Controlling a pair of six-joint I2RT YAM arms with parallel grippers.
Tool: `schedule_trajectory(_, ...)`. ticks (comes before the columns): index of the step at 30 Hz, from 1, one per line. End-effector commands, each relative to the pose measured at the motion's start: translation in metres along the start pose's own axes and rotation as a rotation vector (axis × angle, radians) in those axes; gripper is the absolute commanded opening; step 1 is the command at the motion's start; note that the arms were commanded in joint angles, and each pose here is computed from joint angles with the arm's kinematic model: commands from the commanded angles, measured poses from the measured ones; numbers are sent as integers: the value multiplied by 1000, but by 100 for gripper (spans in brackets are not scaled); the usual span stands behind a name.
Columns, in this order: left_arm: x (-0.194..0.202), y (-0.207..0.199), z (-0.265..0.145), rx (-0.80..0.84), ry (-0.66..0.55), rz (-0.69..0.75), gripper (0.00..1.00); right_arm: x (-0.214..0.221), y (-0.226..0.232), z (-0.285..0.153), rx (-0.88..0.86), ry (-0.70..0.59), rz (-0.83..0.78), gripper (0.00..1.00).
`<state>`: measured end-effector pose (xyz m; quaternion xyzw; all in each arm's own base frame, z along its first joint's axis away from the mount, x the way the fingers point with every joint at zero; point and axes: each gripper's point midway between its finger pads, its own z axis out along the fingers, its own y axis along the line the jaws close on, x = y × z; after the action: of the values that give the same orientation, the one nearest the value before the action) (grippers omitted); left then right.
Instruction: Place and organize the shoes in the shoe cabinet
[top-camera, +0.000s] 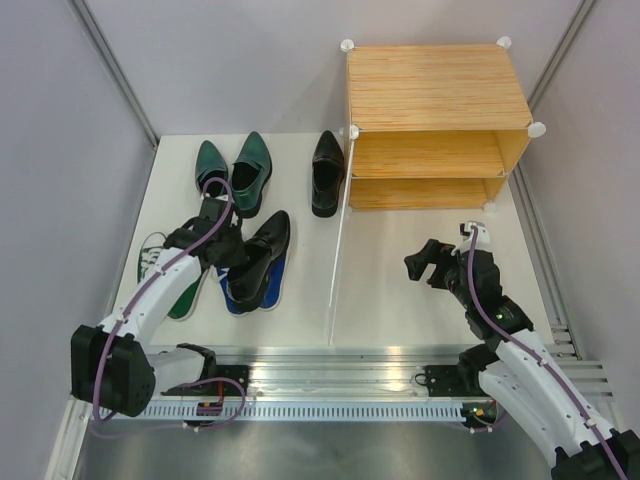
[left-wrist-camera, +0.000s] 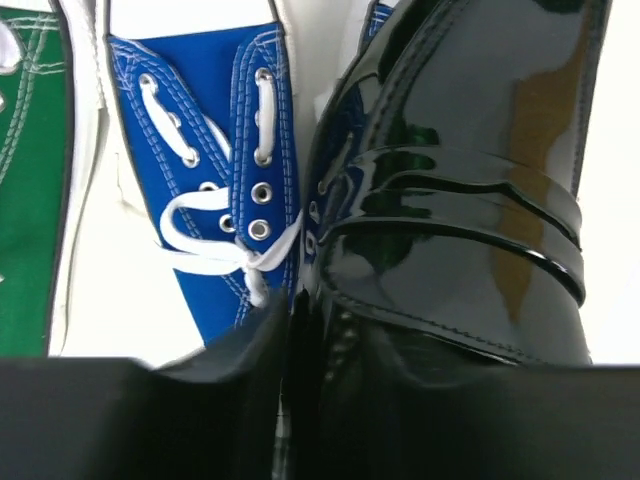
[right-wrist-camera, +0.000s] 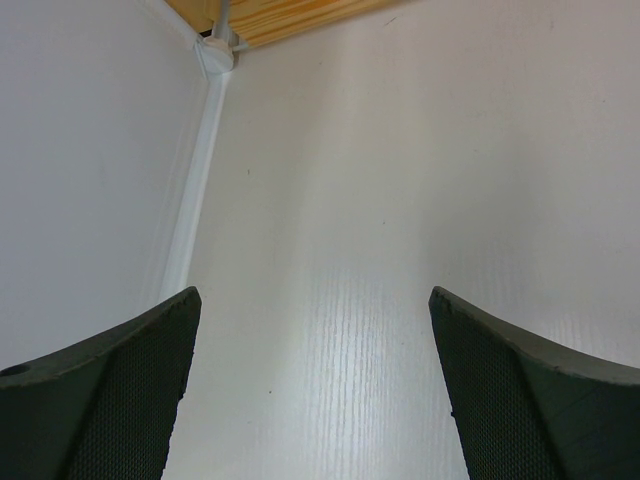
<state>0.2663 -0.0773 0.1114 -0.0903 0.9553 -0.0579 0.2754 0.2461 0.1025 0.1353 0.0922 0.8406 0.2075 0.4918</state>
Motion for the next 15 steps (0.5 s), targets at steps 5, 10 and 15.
schedule_trajectory(5, -12, -18, -3, 105, -43, 17, 4, -4, 7, -1, -39, -24, 7, 98)
schedule_trajectory(10, -29, -23, -25, 137, -131, 12, 2, -3, 7, -1, -37, -21, 6, 98)
schedule_trajectory(15, -58, -25, -69, 156, -264, -15, 2, -1, 6, 1, -33, -13, 4, 98)
